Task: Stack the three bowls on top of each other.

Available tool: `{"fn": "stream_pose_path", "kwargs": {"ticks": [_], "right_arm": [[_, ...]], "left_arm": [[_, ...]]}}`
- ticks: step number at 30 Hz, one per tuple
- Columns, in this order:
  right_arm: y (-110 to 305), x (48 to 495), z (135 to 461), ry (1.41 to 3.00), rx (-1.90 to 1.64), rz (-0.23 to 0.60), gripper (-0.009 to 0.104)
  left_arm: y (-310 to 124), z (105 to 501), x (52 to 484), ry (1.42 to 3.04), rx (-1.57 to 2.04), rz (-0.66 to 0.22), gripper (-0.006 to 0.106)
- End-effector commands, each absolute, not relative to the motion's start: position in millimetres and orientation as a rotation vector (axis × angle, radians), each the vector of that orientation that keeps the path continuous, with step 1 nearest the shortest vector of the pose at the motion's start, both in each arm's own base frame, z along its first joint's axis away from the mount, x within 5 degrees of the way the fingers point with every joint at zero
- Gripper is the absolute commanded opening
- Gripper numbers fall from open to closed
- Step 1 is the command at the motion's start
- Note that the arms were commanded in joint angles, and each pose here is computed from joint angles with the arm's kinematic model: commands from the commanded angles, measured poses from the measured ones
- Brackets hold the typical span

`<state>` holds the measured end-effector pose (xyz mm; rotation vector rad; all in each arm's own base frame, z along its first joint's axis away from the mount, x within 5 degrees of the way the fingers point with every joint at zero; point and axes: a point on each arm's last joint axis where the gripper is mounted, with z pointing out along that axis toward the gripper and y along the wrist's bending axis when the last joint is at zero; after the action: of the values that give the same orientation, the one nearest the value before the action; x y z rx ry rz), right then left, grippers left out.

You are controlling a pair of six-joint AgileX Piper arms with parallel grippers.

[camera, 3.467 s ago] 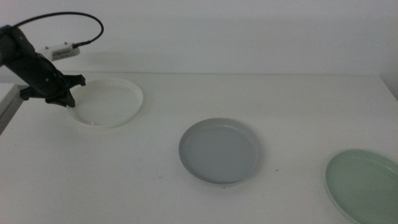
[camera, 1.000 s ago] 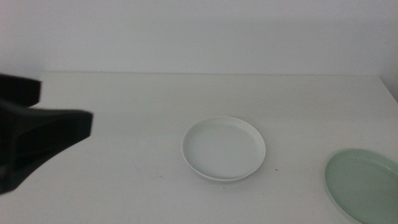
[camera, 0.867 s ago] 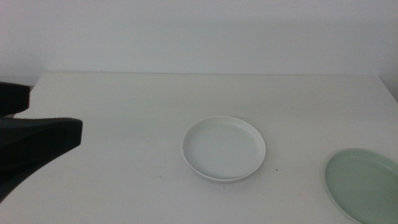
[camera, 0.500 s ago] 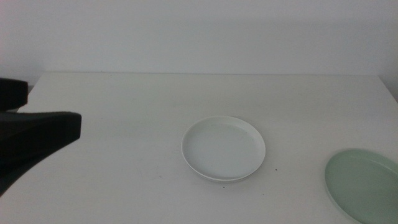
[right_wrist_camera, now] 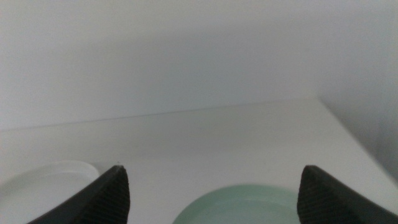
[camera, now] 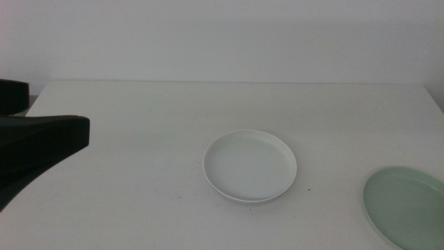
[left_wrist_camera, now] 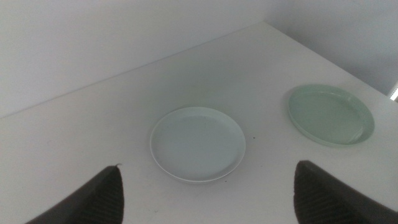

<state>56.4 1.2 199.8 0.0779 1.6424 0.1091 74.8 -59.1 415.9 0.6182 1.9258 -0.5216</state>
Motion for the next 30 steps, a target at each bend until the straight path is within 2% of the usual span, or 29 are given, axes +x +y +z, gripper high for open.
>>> {"fn": "stream_pose_path", "kwargs": {"ticks": [1, 3, 5, 8, 9, 13, 16, 27, 30], "right_arm": [[1, 56, 198, 1.659, 0.152, 0.164, 0.092], [0, 58, 210, 1.683, 0.200, 0.194, 0.092], [0, 65, 230, 1.741, 0.206, 0.178, 0.092], [0, 80, 273, 1.946, 0.270, 0.187, 0.092], [1, 86, 284, 2.061, 0.295, 0.189, 0.092], [1, 104, 315, 2.450, 0.281, 0.091, 0.092], [-1, 124, 331, 2.548, 0.293, 0.045, 0.092], [0, 167, 308, 2.759, 0.274, -0.002, 0.092], [-4, 176, 300, 2.827, 0.260, -0.084, 0.092]], "left_arm": [[-58, 417, 74, 1.913, 0.601, -0.524, 0.094], [-58, 417, 74, 1.913, 0.601, -0.524, 0.094], [-58, 417, 74, 1.913, 0.601, -0.524, 0.094], [-58, 417, 74, 1.913, 0.601, -0.524, 0.094], [-58, 417, 74, 1.913, 0.601, -0.524, 0.094], [-58, 417, 74, 1.914, 0.601, -0.522, 0.094], [-58, 417, 74, 1.914, 0.601, -0.522, 0.094], [-58, 417, 74, 1.914, 0.601, -0.522, 0.094], [-58, 417, 74, 1.914, 0.601, -0.522, 0.094]]}}
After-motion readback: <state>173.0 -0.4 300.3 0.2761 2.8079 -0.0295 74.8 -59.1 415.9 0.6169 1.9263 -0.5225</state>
